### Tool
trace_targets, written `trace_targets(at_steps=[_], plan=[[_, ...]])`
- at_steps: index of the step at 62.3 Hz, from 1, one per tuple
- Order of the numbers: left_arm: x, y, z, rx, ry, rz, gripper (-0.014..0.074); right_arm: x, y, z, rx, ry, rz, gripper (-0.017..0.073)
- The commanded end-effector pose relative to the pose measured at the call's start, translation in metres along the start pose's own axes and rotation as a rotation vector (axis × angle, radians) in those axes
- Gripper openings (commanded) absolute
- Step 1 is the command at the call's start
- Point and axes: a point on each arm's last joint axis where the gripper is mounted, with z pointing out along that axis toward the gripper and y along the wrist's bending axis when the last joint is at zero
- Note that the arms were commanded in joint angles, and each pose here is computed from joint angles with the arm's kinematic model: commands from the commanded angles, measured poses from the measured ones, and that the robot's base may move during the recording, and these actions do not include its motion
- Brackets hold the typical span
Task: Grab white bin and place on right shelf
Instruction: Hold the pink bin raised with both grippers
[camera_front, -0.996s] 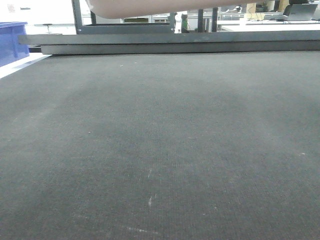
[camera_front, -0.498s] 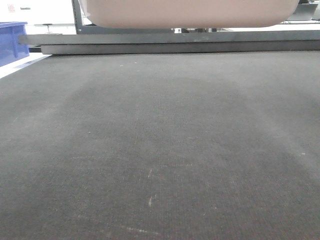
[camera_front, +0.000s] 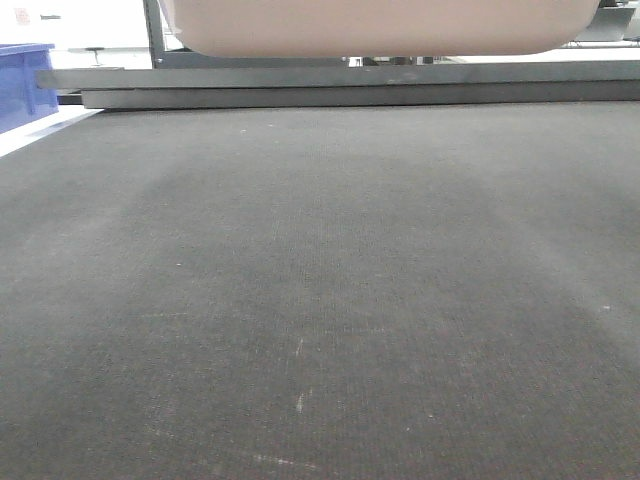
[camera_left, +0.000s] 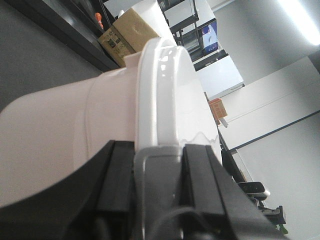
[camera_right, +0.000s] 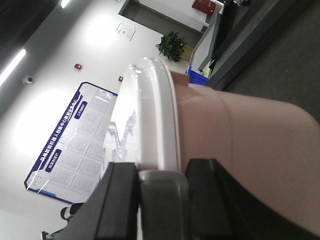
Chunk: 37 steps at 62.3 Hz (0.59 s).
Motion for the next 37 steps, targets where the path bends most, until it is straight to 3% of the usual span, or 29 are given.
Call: trace_targets(at_steps=[1,37], plan=[[0.0266,-0.0658,-0.0029,0.424,0.223,0.011,-0.0118,0.0114,0.0374,-0.0012,-0.222,0.099,0.021,0.006],[0.0264,-0.0657,-0.0028,0.423,0.222,0.011,-0.0118,0.0115,0.0374,-0.0012,-0.222,0.099,0.021,0.006]])
